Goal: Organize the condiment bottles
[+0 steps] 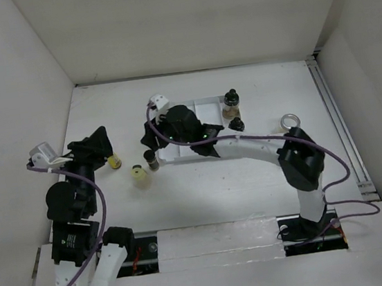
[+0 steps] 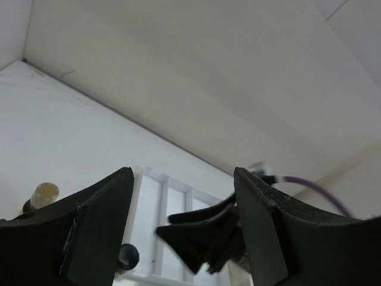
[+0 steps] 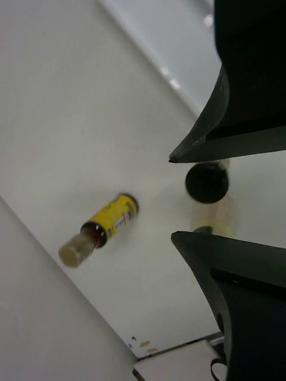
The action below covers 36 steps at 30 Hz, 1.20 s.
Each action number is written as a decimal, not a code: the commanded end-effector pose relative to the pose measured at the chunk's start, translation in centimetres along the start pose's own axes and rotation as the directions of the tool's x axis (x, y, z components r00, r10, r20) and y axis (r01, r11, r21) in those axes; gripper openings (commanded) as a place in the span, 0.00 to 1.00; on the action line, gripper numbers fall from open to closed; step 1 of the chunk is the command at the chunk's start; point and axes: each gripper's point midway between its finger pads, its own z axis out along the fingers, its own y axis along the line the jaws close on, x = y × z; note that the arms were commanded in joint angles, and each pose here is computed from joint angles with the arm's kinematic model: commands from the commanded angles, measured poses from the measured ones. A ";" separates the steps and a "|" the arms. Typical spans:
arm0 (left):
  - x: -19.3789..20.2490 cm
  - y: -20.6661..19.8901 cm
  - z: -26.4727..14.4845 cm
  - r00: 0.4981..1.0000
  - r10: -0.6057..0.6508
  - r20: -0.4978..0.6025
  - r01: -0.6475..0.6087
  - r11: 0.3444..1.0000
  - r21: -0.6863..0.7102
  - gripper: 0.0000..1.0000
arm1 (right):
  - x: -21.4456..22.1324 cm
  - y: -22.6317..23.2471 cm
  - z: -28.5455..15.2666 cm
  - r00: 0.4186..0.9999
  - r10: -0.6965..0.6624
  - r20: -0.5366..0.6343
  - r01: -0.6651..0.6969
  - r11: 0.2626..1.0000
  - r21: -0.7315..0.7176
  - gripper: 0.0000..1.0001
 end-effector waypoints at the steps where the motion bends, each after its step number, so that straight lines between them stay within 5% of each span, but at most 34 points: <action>1: -5.0 -2.5 -1.4 0.989 -0.071 0.128 0.063 0.996 0.064 0.64 | -5.7 7.2 1.7 0.988 -0.038 0.152 0.079 0.960 -0.268 0.56; 6: -7.5 -4.7 -3.1 0.975 -0.113 0.189 0.080 0.982 0.173 0.64 | -3.5 9.6 7.8 0.992 0.011 0.123 0.038 0.921 -0.387 0.67; 12: -7.2 -5.5 -3.5 0.981 -0.101 0.165 0.063 0.973 0.221 0.64 | -2.4 10.5 12.5 0.993 0.013 0.118 0.030 0.935 -0.353 0.74; 25: -5.8 -4.5 -3.4 0.985 -0.073 0.157 0.040 0.978 0.205 0.64 | 0.0 11.7 15.1 0.993 -0.006 0.116 0.044 0.944 -0.326 0.75; 36: -5.0 -4.1 -3.3 0.986 -0.057 0.154 0.024 0.978 0.209 0.65 | 0.9 8.6 16.7 0.988 0.036 0.151 -0.009 0.985 -0.173 0.51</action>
